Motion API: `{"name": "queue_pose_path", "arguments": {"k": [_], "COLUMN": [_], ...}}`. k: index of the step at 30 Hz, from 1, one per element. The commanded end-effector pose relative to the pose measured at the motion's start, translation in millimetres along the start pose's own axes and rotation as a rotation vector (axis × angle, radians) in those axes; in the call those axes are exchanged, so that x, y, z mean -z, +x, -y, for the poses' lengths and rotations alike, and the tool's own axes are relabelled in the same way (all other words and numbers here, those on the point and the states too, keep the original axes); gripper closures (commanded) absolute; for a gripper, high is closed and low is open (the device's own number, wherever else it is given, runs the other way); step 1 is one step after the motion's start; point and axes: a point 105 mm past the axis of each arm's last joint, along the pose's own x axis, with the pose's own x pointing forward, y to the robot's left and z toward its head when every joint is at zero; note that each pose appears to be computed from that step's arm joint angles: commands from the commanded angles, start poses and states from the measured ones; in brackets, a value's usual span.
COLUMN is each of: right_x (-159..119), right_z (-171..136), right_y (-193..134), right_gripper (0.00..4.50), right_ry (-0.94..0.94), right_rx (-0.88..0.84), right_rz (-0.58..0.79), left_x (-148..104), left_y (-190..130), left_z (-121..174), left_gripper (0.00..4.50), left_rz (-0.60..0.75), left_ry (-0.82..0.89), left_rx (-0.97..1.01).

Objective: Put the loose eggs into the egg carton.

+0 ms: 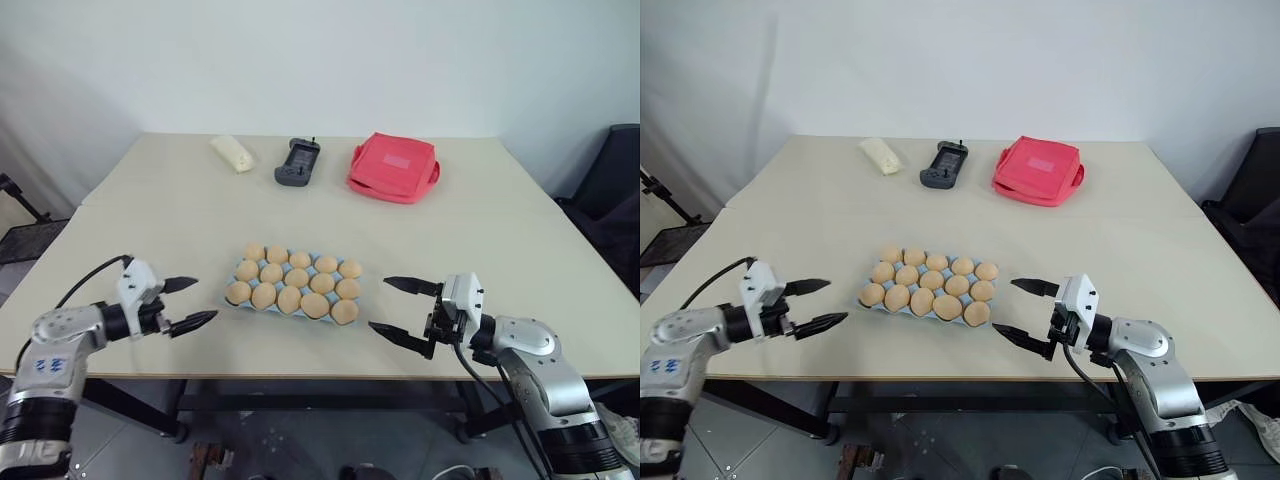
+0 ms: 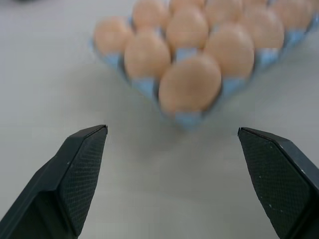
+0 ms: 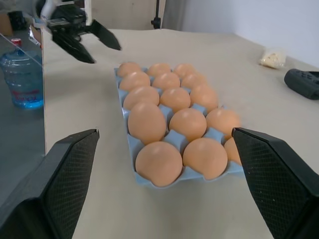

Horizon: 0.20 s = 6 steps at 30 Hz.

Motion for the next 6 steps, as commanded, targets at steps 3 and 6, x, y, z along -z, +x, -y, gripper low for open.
{"name": "queue_pose_path", "arguments": {"k": [3, 6], "right_x": [-3.2, -1.8], "right_z": [13.4, 17.0], "right_y": [-11.3, -12.2], "right_gripper": [0.0, 0.0], "right_ry": [-0.032, -0.03], "right_rx": [0.032, 0.038], "right_rz": [0.0, -0.003], "left_x": [-21.0, -18.2], "left_y": [-15.1, -17.6], "left_z": [-6.9, -6.5], "left_gripper": [0.03, 0.03], "left_rz": [0.058, 0.034], "left_ry": [0.067, 0.101], "left_rx": [-0.076, -0.11]}}
